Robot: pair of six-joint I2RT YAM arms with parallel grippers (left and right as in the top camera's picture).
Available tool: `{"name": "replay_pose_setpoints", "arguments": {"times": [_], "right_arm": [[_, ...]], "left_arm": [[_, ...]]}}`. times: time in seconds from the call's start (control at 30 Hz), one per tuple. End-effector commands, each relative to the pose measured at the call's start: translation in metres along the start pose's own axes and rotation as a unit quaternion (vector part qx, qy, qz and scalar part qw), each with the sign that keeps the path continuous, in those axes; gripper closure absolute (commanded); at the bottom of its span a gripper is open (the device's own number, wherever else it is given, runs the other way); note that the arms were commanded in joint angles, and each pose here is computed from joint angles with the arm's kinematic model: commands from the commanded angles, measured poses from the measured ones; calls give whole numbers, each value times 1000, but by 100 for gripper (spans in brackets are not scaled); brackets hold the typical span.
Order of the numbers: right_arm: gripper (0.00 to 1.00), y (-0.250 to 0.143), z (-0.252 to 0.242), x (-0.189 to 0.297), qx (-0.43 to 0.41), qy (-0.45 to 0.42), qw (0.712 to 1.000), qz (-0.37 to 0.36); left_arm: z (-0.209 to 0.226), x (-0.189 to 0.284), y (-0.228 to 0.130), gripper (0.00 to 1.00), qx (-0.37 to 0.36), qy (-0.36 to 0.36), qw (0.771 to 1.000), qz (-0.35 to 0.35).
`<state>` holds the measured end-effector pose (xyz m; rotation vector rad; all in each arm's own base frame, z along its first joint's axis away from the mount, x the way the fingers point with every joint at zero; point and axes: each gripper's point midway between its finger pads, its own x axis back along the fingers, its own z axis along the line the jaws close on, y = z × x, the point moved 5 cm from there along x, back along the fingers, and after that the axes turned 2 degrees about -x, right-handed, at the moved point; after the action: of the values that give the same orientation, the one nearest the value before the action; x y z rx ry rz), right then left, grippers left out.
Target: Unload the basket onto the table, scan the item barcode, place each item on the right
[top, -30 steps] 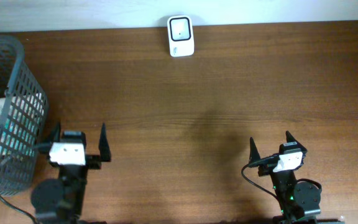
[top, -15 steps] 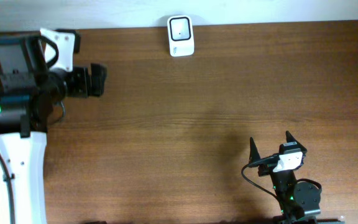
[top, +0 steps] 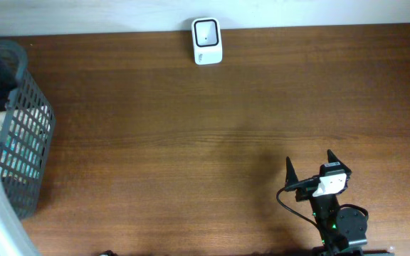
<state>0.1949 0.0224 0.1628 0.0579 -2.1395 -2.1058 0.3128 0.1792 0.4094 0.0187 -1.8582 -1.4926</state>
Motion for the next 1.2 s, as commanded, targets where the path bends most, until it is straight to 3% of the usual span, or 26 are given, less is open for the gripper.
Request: {"name": "replay_pose_setpoints", "arguments": {"times": [0.0, 0.13, 0.4, 0.47, 0.57, 0.77, 0.87, 0.93, 1.07, 1.17], "right_arm": [[2, -1, 3, 0, -3, 11, 1000, -1], [2, -1, 3, 0, -3, 11, 1000, -1], [2, -1, 3, 0, -4, 10, 1000, -1], [2, -1, 3, 0, -4, 10, 1000, -1], [2, -1, 3, 0, -4, 10, 1000, -1], [2, -1, 3, 0, -4, 10, 1000, -1], [2, -1, 3, 0, -4, 10, 1000, -1], [2, -1, 3, 0, -4, 10, 1000, -1], [2, -1, 3, 0, -4, 10, 1000, -1], [2, -1, 3, 0, -4, 10, 1000, -1]], "left_arm": [[60, -32, -10, 0, 106, 79, 990, 38], [90, -76, -44, 4, 132, 112, 978, 121], [99, -157, -140, 6, 123, 121, 934, 312], [100, -170, -156, 9, 118, 118, 927, 337], [101, -183, -170, 22, 114, 117, 919, 358], [98, -202, -195, 26, 93, 94, 909, 396], [97, -207, -198, 44, 86, 87, 909, 398], [98, -208, -197, 72, 86, 87, 910, 395], [98, -208, -195, 100, 86, 87, 912, 391], [94, -205, -178, 100, 90, 74, 919, 377]]}}
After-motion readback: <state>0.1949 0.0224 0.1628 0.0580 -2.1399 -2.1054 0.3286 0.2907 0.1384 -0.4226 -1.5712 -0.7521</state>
